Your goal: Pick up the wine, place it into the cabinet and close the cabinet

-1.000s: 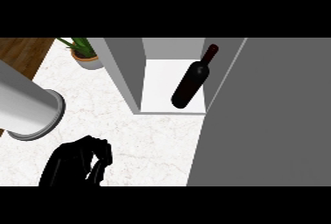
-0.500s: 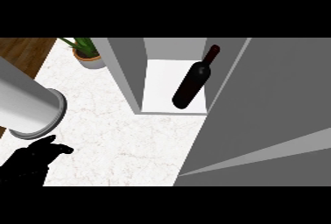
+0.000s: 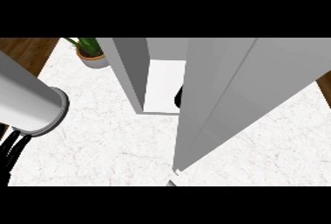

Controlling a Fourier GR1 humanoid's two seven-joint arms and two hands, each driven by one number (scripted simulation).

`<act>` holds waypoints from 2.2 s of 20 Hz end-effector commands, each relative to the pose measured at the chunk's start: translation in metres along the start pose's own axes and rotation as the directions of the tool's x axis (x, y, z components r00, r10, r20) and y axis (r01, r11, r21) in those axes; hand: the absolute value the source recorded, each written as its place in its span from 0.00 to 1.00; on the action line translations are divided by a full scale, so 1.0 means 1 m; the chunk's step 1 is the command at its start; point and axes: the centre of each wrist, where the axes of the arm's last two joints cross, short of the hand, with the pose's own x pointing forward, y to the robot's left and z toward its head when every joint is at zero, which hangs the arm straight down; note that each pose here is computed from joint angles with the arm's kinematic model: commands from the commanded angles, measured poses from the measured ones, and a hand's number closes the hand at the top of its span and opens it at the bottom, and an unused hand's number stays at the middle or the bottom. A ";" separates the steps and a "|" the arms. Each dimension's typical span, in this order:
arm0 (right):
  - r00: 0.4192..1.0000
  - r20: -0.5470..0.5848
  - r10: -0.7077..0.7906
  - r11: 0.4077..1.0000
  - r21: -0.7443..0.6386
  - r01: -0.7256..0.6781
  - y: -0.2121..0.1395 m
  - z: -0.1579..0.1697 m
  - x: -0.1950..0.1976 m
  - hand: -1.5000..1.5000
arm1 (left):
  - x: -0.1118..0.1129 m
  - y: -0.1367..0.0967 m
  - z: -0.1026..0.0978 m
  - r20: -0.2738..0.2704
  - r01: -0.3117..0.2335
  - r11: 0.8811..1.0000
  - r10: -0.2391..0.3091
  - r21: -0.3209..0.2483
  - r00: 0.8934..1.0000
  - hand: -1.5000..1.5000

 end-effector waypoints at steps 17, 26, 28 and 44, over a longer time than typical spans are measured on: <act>0.992 0.117 0.049 0.960 -0.280 -0.015 -0.008 -0.108 0.006 1.00 | 0.044 0.064 0.021 0.010 0.000 1.000 0.000 -0.020 1.000 0.00; 0.994 0.099 0.042 0.964 -0.267 -0.014 -0.077 -0.190 0.038 1.00 | 0.055 0.084 0.013 0.050 0.033 0.999 -0.032 -0.020 0.998 0.00; 0.995 0.088 0.050 0.974 -0.226 -0.029 -0.086 -0.199 0.031 1.00 | 0.060 0.091 0.023 0.034 0.036 0.999 -0.035 -0.026 0.999 0.00; 0.943 -0.333 -0.016 0.911 0.384 0.151 -0.115 -0.238 -0.040 1.00 | 0.075 0.103 0.025 0.026 0.038 0.999 -0.037 -0.026 0.999 0.00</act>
